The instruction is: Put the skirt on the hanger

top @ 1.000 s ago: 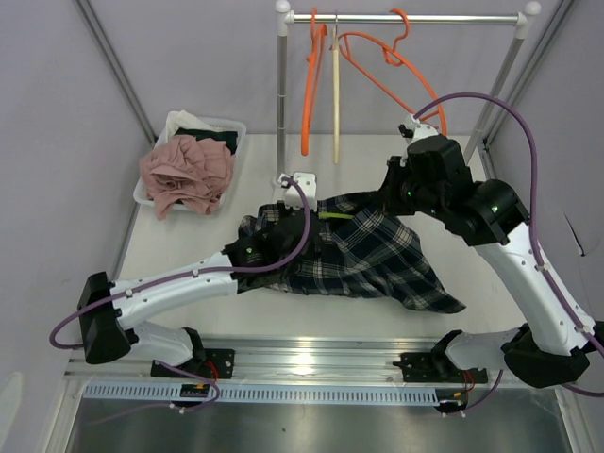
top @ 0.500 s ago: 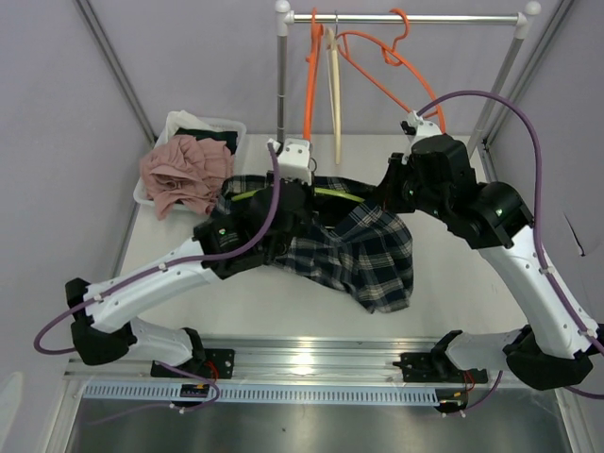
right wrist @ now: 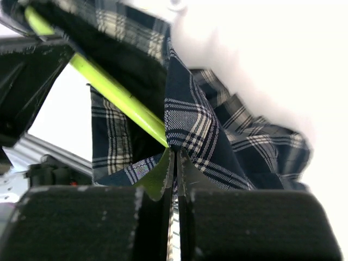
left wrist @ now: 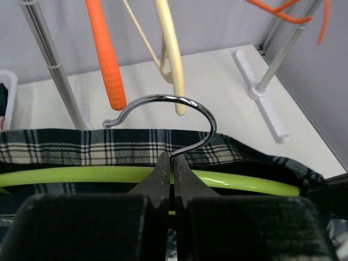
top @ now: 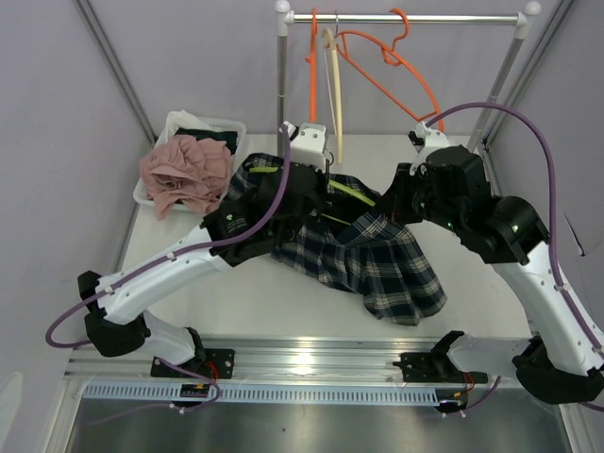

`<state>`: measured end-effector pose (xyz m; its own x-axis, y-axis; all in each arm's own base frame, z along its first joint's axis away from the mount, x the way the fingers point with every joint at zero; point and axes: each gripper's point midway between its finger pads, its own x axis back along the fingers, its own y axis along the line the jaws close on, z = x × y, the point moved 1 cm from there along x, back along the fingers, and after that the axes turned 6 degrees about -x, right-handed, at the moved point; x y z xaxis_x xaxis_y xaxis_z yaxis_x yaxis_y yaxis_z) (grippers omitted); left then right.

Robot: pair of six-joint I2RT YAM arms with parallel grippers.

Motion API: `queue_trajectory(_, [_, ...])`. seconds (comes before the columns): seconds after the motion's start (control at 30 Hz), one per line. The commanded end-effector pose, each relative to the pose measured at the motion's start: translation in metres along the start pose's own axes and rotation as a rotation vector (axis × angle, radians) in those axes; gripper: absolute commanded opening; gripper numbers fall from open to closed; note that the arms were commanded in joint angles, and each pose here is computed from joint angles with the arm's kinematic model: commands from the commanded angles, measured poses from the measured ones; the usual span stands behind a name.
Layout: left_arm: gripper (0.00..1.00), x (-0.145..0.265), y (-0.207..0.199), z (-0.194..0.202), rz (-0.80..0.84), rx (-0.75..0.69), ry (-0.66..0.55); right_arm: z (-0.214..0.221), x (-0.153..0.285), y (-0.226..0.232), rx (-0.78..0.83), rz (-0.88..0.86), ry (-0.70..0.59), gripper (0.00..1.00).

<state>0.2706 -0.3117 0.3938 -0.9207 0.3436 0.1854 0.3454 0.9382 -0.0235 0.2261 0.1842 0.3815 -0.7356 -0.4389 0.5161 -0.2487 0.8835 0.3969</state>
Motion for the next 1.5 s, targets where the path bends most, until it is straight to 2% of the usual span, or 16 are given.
queue_trajectory(0.0, [0.0,0.025,-0.008,-0.048,0.141,0.026,-0.101,-0.016,0.018,0.037,0.048,-0.239,-0.103,0.05])
queue_trajectory(0.03, [0.0,0.026,-0.009,-0.049,0.156,0.031,-0.104,-0.011,0.02,0.04,0.065,-0.28,-0.105,0.12])
queue_trajectory(0.2, [0.0,0.028,-0.016,-0.044,0.207,0.035,-0.103,0.004,0.026,0.047,0.141,-0.382,-0.081,0.25])
queue_trajectory(0.33, [0.0,0.035,-0.016,-0.048,0.244,0.047,-0.128,-0.001,0.037,0.048,0.194,-0.411,-0.139,0.53])
queue_trajectory(0.47, [0.0,0.044,-0.015,-0.055,0.293,0.055,-0.152,-0.01,0.046,0.047,0.252,-0.423,-0.211,0.63])
queue_trajectory(0.6, [0.0,0.048,-0.018,-0.059,0.325,0.056,-0.156,-0.008,0.042,0.051,0.307,-0.448,-0.2,0.67])
queue_trajectory(0.87, [0.0,0.054,-0.025,-0.064,0.386,0.067,-0.151,0.005,0.018,0.043,0.441,-0.42,-0.146,0.69])
queue_trajectory(1.13, [0.0,0.056,-0.028,-0.068,0.418,0.077,-0.147,0.017,-0.004,0.049,0.485,-0.436,-0.071,0.68])
queue_trajectory(1.43, [0.0,0.055,-0.031,-0.071,0.436,0.091,-0.144,0.026,-0.01,0.049,0.465,-0.414,-0.059,0.49])
queue_trajectory(1.47, [0.0,0.054,-0.03,-0.071,0.434,0.092,-0.142,0.026,-0.009,0.048,0.458,-0.405,-0.061,0.38])
